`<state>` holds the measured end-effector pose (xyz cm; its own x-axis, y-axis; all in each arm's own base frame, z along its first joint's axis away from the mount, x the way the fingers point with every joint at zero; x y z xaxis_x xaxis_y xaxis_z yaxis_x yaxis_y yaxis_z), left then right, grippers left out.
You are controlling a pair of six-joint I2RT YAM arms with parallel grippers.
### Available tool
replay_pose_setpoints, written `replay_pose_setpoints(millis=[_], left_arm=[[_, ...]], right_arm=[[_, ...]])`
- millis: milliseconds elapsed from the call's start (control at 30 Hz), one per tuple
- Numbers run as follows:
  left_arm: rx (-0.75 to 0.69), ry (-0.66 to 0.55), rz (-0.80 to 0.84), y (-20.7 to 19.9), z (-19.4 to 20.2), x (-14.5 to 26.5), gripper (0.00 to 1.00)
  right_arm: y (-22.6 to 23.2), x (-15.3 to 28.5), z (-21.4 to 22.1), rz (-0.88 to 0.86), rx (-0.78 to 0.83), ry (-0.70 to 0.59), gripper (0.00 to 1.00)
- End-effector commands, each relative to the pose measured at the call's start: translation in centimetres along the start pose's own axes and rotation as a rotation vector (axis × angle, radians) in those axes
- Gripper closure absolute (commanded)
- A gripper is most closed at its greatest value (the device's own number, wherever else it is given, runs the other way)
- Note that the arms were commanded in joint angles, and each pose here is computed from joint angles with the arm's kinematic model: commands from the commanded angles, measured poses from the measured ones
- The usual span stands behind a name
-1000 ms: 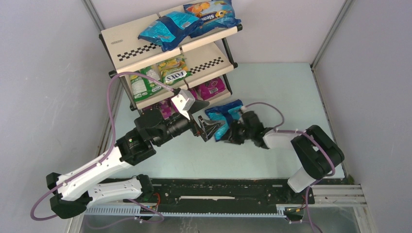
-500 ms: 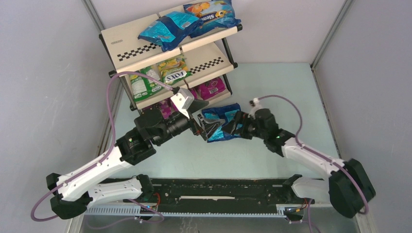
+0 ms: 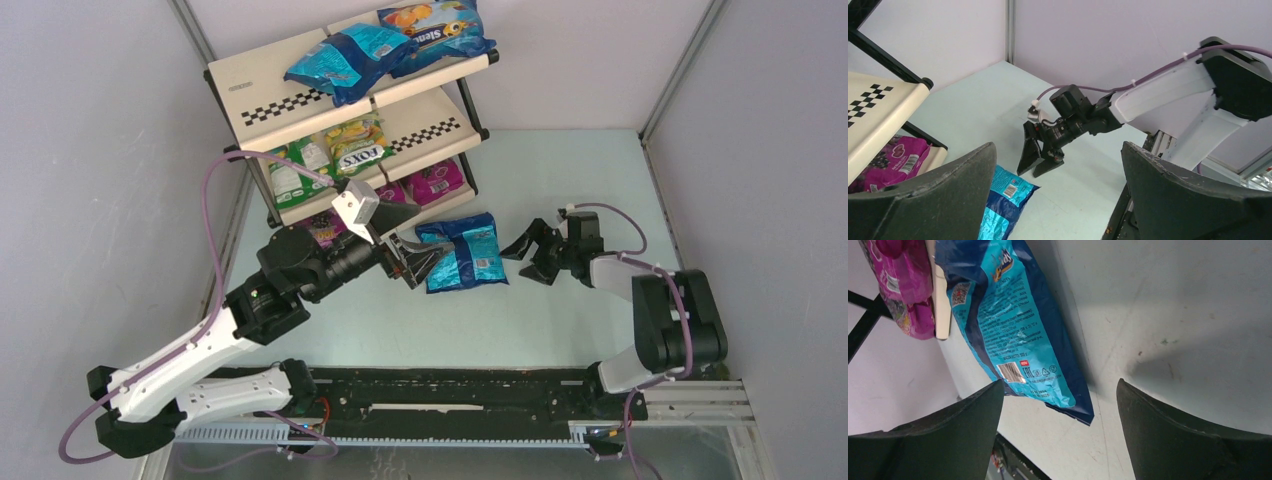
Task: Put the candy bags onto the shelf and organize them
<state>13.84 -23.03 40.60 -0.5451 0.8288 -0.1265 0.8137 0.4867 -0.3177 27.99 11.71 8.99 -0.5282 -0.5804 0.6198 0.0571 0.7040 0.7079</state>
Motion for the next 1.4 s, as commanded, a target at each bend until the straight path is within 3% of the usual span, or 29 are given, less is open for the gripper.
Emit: replay_pose_setpoints(millis=[0,167,400,800,1200,1367], left_arm=[[0.004,-0.033,-0.002,0.0,-0.3,0.0,0.0],[0.003,-0.025,0.001,0.0,-0.2,-0.2,0.0],[-0.005,-0.009,-0.018,0.4,0.4,-0.7,0.0],[0.008,0.017,-0.014,0.5,1.4,-1.4,0.0],[0.081,0.074,-0.014,0.8,4.0,-3.3,0.0],[0.177,0.168,-0.003,0.6,6.9,-5.4,0.01]], right_arm=[[2.8,-1.6,-1.0,-0.17,0.069,0.005,0.11],[3.9,-4.0,0.7,-0.189,0.09,0.036,0.16],[4.5,-4.4,2.3,-0.119,0.159,0.04,0.5],[7.3,0.3,2.3,-0.25,0.18,-0.053,0.93],[7.9,4.2,2.9,-0.295,0.166,-0.116,0.98],[7.1,6.6,3.1,-0.291,0.181,-0.161,0.99]])
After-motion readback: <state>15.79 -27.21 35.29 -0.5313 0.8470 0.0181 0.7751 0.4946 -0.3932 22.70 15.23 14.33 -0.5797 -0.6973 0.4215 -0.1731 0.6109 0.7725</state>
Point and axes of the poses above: each gripper's point midway between its finger pads, its own x axis back along the fingers, its own y axis along the line the jaws close on, z = x × y, the point moved 6 cm from there along x, back along the fingers, and after that the axes turned 8 degrees about x, right-handed, at the moved point
